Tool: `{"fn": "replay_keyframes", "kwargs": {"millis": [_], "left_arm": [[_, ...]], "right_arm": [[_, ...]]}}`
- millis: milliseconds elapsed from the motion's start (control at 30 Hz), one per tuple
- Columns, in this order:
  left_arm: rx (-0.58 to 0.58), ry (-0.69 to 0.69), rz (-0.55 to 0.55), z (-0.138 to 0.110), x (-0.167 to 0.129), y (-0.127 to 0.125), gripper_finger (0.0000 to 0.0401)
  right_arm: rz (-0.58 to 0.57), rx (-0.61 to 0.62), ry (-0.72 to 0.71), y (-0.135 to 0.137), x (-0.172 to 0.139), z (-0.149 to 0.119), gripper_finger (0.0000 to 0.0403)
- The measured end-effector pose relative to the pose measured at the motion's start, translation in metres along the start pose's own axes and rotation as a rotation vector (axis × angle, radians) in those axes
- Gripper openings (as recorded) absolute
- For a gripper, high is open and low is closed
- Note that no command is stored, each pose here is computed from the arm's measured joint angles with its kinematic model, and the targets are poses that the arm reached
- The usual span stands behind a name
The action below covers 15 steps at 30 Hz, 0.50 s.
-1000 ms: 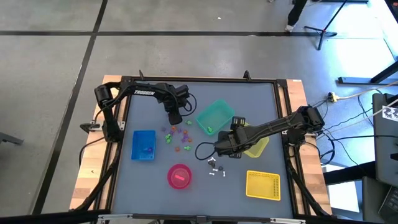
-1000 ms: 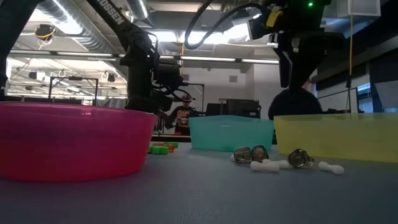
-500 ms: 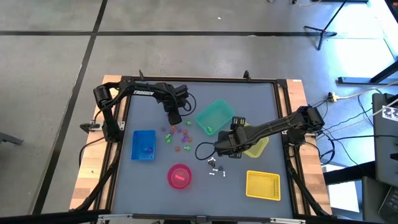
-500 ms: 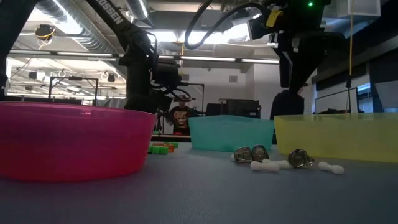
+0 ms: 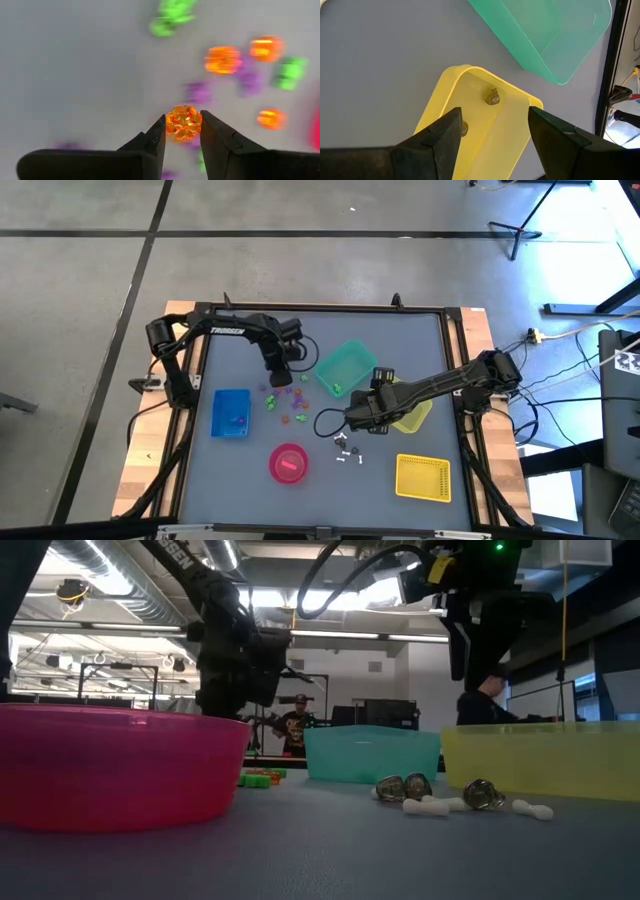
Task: Sort Halloween decoration
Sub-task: Put the orange pumpkin toy into the pink bin
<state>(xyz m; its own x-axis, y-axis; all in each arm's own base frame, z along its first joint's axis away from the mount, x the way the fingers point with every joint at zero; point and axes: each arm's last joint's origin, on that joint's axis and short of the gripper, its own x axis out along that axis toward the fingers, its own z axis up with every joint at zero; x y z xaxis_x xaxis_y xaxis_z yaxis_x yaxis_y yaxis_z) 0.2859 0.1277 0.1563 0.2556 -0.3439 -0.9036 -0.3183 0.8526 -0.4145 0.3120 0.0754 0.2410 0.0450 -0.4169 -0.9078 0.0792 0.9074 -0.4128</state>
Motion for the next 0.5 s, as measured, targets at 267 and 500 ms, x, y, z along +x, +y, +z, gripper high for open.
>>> {"fn": "replay_keyframes", "kwargs": {"millis": [267, 500], "left_arm": [[0.053, 0.038, -0.287, -0.002, 0.008, -0.029, 0.0076], [0.131, 0.099, -0.357, -0.007, 0.02, -0.062, 0.0076]], "right_arm": [[0.0, 0.0, 0.0, 0.0, 0.0, 0.0, 0.0227], [0.0, 0.0, 0.0, 0.0, 0.0, 0.0, 0.0227]]}}
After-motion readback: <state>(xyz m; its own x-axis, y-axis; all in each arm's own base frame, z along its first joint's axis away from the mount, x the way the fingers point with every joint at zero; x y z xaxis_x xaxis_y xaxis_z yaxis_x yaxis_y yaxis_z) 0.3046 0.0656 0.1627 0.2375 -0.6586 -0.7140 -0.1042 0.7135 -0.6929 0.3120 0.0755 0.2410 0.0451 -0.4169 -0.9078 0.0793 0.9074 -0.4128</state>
